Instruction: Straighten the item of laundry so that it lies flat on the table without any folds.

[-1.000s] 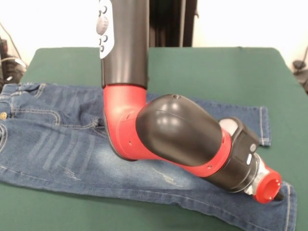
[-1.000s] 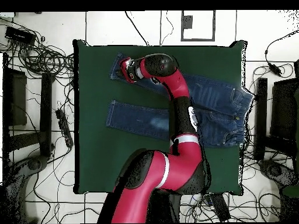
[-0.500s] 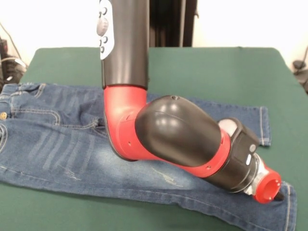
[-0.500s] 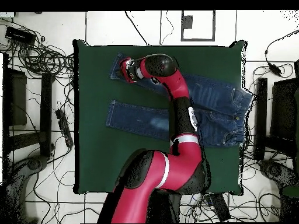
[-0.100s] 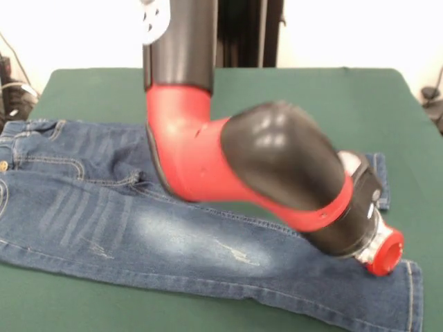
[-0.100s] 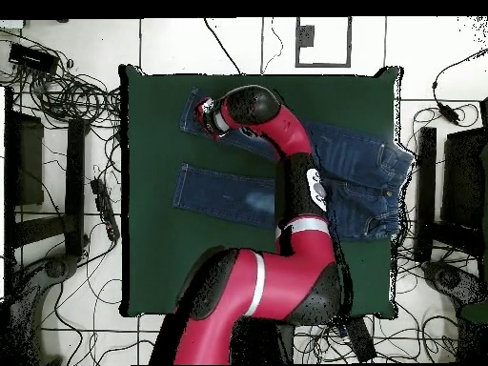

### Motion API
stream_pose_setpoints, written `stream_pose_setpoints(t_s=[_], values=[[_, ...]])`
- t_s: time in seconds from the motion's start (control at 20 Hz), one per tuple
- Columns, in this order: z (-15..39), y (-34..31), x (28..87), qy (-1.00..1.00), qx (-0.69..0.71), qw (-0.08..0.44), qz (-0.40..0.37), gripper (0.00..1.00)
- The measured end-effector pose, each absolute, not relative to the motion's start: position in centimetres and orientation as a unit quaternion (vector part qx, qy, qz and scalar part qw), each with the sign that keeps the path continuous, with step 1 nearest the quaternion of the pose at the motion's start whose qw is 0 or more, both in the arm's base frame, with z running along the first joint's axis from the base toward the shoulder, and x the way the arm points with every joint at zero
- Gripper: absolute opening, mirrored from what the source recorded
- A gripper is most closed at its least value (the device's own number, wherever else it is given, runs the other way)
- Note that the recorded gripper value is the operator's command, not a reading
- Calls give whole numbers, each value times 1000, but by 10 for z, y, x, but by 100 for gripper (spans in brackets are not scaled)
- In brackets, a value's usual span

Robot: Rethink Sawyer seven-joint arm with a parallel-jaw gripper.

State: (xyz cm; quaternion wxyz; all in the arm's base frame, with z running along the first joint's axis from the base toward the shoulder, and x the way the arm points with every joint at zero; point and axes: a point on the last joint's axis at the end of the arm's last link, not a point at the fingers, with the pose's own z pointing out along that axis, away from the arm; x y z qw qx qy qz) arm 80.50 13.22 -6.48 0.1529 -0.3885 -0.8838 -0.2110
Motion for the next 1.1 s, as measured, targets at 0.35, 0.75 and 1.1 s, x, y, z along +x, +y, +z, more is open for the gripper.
stream_pose_setpoints(t_s=[0.35,0.75,1.1], values=[[-28,128,790,-920,-361,113,-99,0],[31,119,783,-921,-368,100,-77,0],[47,101,760,-917,-387,76,-65,0]])
